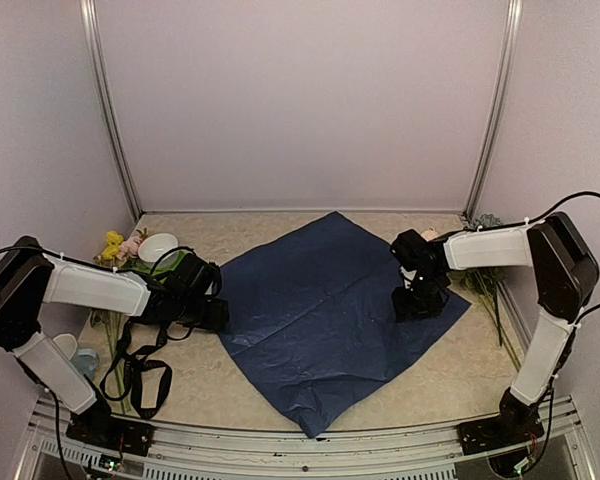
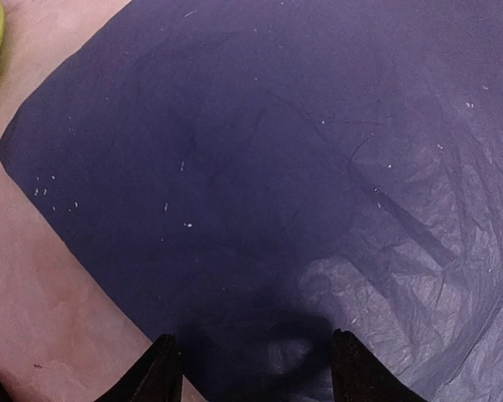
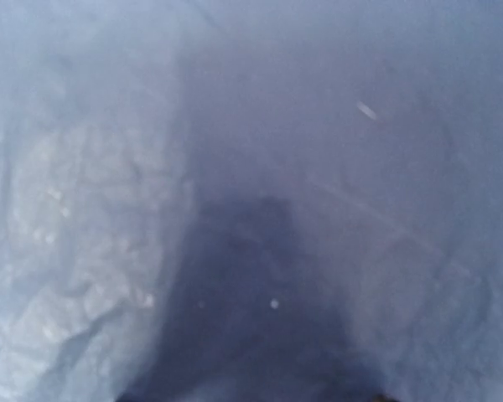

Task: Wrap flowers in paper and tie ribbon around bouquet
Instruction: Adjust the flattened wrapping paper at the center of the board.

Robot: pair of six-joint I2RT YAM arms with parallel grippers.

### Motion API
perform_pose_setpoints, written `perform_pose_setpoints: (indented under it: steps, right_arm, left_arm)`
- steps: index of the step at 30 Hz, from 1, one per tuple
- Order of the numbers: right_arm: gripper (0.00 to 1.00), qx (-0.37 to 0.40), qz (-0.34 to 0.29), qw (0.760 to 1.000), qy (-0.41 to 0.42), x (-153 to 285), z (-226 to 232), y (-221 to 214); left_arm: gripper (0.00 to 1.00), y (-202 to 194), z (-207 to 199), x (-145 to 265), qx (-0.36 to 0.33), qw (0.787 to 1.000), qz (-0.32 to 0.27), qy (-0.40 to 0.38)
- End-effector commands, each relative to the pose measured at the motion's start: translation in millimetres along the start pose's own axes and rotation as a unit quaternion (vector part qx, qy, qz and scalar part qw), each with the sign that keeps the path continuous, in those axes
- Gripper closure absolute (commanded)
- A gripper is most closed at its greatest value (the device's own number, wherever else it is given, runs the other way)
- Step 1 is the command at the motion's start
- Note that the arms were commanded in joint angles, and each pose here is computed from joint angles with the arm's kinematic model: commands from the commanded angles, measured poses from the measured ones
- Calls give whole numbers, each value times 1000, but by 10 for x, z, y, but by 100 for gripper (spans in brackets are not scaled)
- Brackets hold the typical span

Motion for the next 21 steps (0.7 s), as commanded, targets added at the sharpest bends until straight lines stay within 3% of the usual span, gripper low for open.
perform_pose_setpoints:
  steps: [1,5,10,16,21]
  right_arm:
    - [38,34,-21,998,-41,87,-96,117]
    - [38,29,-45,999,1,401,-173,274]
    - [42,-35,-56,997,-51,523,-673,366]
    - [60,-127,-64,983,-116,420,-1388,387]
    - [61,-85,-70,988,-109,298,-1436,483]
  left_arm:
    - [40,84,-26,10,-9,1000,-15,-21]
    - [42,46,-63,-73,-22,999,1,-32]
    - [43,125,-121,35,-38,997,-10,-61]
    - [27,635,-161,687,-71,990,-85,-83]
    - [14,1030,-270,1043,-132,979,-135,-82]
Point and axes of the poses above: each gripper's point midway between its finger pads, its own x axis back along the fingers, its own z axis along the line the jaws close on, y = z × x, the point moved 10 cm from there along x, back along the fingers, and after that the axes turned 14 degrees about -x, right-handed, at the moved point
